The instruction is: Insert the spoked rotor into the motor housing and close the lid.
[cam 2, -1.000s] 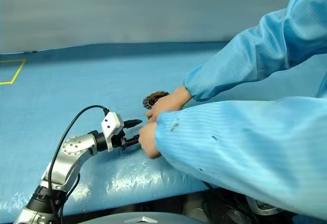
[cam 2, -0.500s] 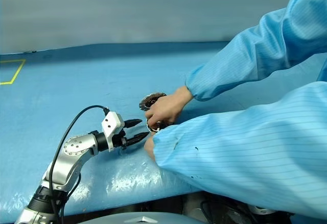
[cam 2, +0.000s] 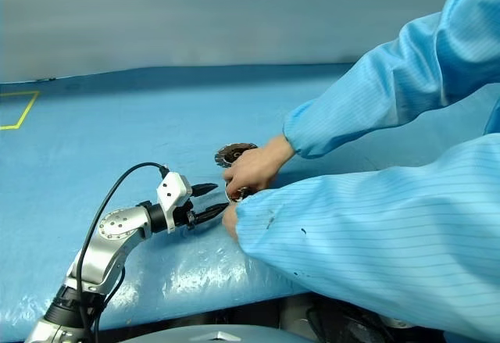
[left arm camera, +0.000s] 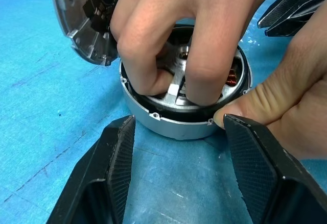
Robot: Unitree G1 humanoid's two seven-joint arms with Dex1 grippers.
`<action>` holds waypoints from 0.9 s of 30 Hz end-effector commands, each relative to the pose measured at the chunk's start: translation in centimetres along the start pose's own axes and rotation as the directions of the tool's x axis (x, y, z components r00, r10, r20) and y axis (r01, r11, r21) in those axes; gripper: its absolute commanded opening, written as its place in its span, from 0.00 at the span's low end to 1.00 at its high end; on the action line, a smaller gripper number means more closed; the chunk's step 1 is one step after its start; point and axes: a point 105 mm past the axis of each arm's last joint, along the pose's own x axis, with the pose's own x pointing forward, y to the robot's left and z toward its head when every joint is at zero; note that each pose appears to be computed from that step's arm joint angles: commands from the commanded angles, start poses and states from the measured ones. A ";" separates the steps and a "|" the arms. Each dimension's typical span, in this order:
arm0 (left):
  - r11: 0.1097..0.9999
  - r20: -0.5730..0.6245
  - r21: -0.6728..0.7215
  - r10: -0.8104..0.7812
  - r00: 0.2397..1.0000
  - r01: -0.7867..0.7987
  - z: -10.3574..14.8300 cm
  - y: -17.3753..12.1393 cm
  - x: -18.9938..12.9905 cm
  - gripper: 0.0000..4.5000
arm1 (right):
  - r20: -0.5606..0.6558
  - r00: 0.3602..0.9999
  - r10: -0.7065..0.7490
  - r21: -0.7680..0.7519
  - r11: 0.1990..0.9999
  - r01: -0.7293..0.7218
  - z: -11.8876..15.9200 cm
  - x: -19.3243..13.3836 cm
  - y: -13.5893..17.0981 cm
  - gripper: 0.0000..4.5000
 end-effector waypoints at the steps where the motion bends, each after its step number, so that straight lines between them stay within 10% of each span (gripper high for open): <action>1: 1.000 0.027 0.020 0.001 1.000 -0.002 0.6 0.0 0.1 0.65 | 0.043 0.999 0.001 -0.030 1.000 0.000 1.2 0.1 0.0 0.14; 27: 1.000 0.028 0.014 0.015 0.999 -0.016 0.2 0.0 0.2 0.65 | 0.017 1.000 -0.020 -0.030 0.999 0.020 0.5 0.3 -0.4 0.14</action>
